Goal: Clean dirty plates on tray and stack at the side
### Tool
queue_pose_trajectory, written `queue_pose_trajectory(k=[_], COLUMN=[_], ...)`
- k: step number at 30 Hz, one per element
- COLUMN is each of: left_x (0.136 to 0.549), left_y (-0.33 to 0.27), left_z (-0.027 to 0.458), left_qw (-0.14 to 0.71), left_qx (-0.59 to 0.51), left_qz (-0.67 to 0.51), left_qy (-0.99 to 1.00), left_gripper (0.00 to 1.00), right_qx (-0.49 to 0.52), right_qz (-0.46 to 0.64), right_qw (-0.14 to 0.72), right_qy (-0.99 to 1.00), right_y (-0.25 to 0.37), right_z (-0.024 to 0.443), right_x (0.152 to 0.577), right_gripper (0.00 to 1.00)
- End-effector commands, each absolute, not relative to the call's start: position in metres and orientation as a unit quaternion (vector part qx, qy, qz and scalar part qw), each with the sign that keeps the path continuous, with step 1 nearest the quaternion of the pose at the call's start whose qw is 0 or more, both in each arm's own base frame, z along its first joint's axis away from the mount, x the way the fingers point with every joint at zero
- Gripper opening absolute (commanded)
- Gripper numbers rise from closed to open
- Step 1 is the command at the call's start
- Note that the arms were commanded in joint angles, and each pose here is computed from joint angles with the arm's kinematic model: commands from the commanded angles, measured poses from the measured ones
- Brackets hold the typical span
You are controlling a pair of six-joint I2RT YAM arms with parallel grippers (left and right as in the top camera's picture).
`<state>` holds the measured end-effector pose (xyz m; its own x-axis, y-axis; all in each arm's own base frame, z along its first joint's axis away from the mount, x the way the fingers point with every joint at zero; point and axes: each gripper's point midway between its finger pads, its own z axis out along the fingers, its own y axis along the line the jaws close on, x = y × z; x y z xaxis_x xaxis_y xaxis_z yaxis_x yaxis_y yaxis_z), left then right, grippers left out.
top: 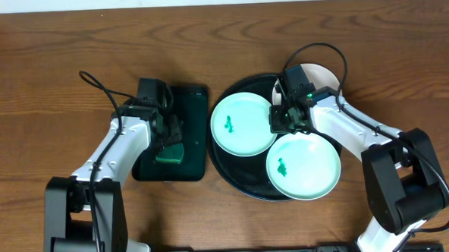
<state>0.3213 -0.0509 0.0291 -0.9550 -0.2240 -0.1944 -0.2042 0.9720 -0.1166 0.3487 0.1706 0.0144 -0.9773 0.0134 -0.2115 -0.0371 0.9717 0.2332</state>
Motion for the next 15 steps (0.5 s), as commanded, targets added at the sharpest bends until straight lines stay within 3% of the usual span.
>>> queue_pose_trajectory(k=[1, 15], left_x=[0.318, 0.311], left_y=[-0.051, -0.052], left_z=[0.028, 0.013], left_qw=[0.102, 0.104], left_qx=[-0.108, -0.107], left_qz=[-0.048, -0.054], left_qy=[0.988, 0.987], left_gripper=[0.41, 0.33], right_qx=[-0.011, -0.011], right_qz=[0.112, 0.112], right_qw=[0.1, 0.101], right_qy=[0.989, 0.988], right_y=[0.172, 0.172], right_z=[0.01, 0.01], right_x=[0.344, 0.344], right_gripper=[0.03, 0.03])
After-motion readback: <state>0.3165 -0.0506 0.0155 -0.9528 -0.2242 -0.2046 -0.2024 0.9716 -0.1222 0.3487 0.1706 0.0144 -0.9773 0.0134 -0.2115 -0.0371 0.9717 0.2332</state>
